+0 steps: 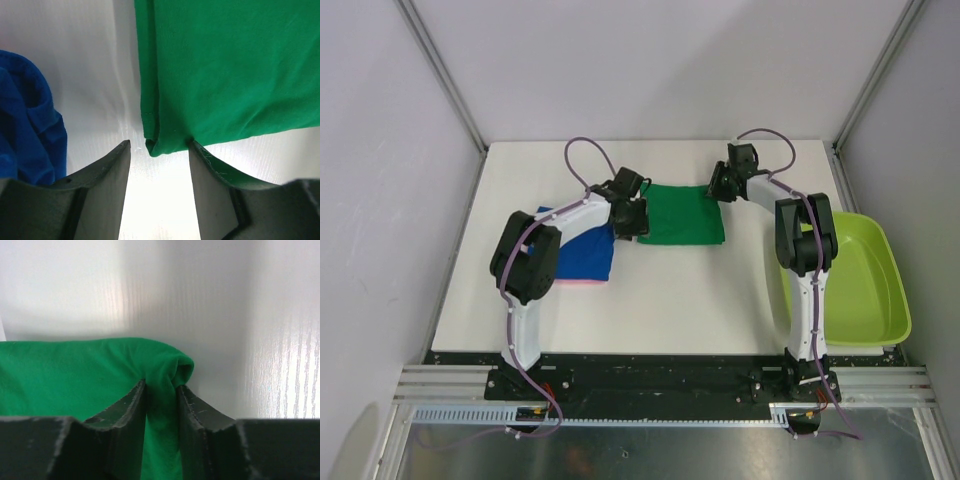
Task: Fold and stack the t-shirts
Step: Put the neatly folded tshirt into the corner of the board with both arms
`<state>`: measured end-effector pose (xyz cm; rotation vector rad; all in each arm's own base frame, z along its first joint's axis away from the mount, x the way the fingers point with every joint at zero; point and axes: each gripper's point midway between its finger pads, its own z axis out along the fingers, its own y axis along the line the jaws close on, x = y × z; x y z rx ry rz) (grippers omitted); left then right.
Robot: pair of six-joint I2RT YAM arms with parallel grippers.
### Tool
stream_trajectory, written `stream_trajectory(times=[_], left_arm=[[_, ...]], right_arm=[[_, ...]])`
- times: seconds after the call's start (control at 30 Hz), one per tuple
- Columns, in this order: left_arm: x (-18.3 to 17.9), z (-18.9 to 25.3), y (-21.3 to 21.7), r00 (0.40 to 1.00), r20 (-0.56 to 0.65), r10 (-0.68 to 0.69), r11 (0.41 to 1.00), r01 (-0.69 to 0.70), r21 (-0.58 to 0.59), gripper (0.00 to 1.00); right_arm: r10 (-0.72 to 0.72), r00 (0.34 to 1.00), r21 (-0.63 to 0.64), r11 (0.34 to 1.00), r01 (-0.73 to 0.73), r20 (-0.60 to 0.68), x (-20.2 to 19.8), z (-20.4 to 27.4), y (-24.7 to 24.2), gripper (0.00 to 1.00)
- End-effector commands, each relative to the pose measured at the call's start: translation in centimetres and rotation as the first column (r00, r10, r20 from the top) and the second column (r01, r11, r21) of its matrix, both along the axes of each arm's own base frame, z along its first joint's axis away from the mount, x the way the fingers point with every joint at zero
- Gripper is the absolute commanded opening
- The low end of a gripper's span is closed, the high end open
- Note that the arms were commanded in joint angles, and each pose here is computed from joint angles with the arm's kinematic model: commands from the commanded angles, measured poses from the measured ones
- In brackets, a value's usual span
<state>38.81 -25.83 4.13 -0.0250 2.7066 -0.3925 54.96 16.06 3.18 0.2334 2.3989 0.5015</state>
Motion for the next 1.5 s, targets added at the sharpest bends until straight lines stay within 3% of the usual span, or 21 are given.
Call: stream_trajectory(times=[0.0,0.2,0.43,0.67,0.8,0.87,1.47], left_arm=[[0.7,0.3,-0.7,1.000,0.021,0.022,0.998,-0.021,-0.058,0.54],[0.8,-0.4,-1.1,0.999,0.016,0.037,0.995,-0.035,-0.092,0.54],[0.7,-1.4,-0.6,0.997,0.003,0.078,0.994,-0.078,-0.074,0.47],[0.9,-0.9,-0.6,0.995,0.026,0.098,0.993,-0.096,-0.065,0.22],[1.7,1.5,-0.9,0.992,0.081,0.093,0.993,-0.086,-0.086,0.05],[2.1,2.8,-1.0,0.990,0.107,0.089,0.992,-0.078,-0.101,0.01],[2.8,10.4,-2.2,0.967,0.248,0.058,0.982,-0.011,-0.187,0.00]], right_arm=[[-0.024,0.995,-0.045,0.999,0.020,-0.093,-1.7,-2.7,-0.6,0.29],[-0.031,0.995,-0.049,0.998,0.026,-0.095,-1.7,-2.7,-0.7,0.20],[-0.039,0.995,-0.051,0.998,0.034,-0.089,-1.7,-2.2,-0.8,0.15],[-0.044,0.997,-0.036,0.998,0.042,-0.065,-1.7,-0.4,-0.5,0.02],[-0.044,0.999,-0.027,0.999,0.043,-0.030,-1.7,1.6,-0.2,0.00],[-0.045,0.999,-0.025,0.999,0.045,-0.005,-1.7,2.9,0.0,0.00],[-0.005,0.986,-0.047,0.999,0.013,0.169,-4.0,12.0,2.9,0.00]])
